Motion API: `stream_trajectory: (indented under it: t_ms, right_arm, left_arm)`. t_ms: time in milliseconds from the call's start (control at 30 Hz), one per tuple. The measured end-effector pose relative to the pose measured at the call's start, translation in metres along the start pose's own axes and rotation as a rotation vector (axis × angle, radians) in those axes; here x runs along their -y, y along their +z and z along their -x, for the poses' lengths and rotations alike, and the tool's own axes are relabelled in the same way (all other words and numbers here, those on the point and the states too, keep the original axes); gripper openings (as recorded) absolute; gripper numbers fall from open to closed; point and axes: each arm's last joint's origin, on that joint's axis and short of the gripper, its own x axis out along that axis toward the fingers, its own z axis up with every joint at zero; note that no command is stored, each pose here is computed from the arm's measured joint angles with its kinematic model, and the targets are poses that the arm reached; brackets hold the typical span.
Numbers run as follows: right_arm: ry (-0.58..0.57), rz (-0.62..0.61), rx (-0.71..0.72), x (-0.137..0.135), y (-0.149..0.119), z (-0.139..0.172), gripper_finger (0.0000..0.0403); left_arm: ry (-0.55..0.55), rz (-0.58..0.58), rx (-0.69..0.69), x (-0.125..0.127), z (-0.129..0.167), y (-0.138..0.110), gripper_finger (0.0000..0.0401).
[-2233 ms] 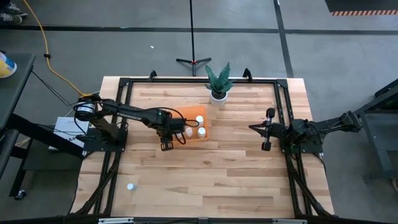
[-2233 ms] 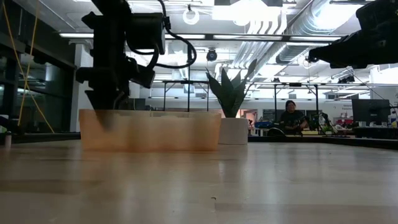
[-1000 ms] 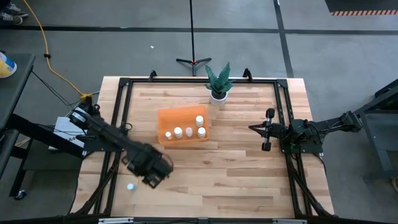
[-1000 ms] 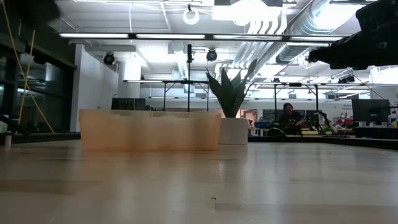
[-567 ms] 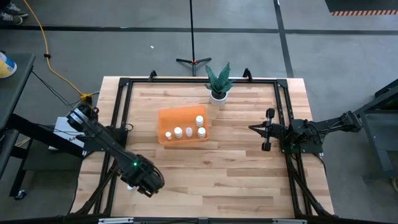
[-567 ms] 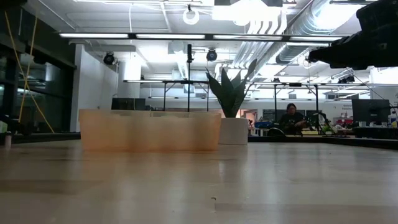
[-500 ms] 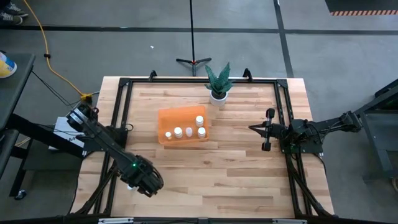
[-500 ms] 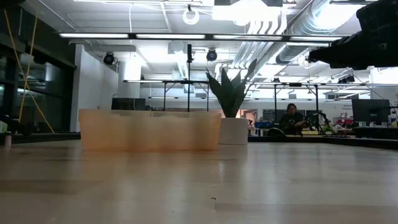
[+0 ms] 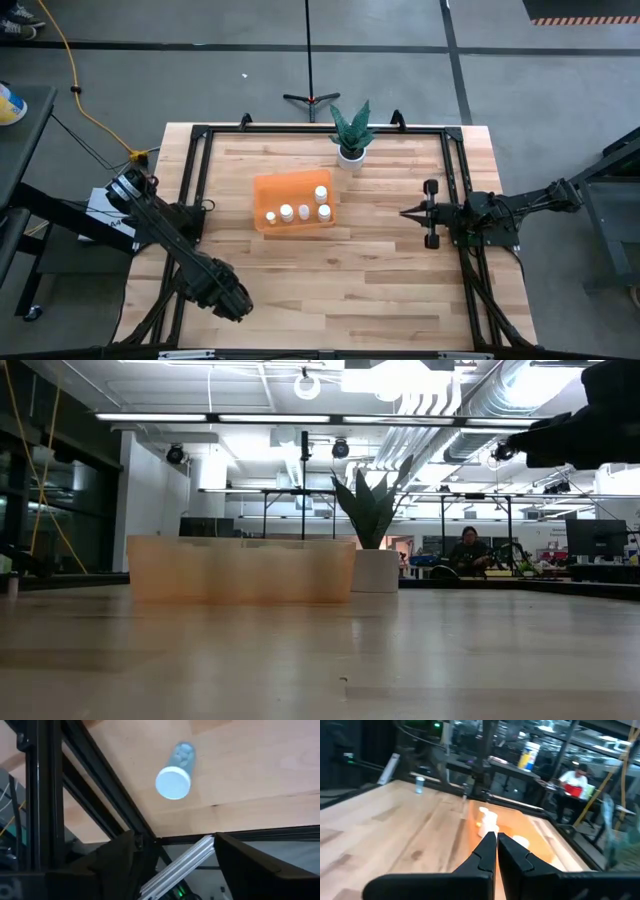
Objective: Pick and place pill bottles into a basket
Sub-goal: Put the blue pill bottle in the orange bin
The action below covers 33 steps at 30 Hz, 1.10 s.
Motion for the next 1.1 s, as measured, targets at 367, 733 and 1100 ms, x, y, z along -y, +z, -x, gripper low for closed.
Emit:
stream_trajectory:
  t_ms: [367,733,1100]
  right_arm:
    - [0.02,0.003,-0.008,-0.001,-0.001,0.0,0.0007]
    - [0.021,0.011,-0.014,-0.001,-0.002,0.0,0.0003]
    - [0.021,0.011,-0.014,-0.001,-0.002,0.0,0.0001]
  left_arm:
    - [-0.08,-0.013,0.134,0.004,-0.006,0.007,0.0364]
    - [-0.025,0.003,0.077,-0.002,-0.031,0.018,0.0365]
    - [-0.076,-0.034,0.053,-0.002,-0.056,0.03,0.0365]
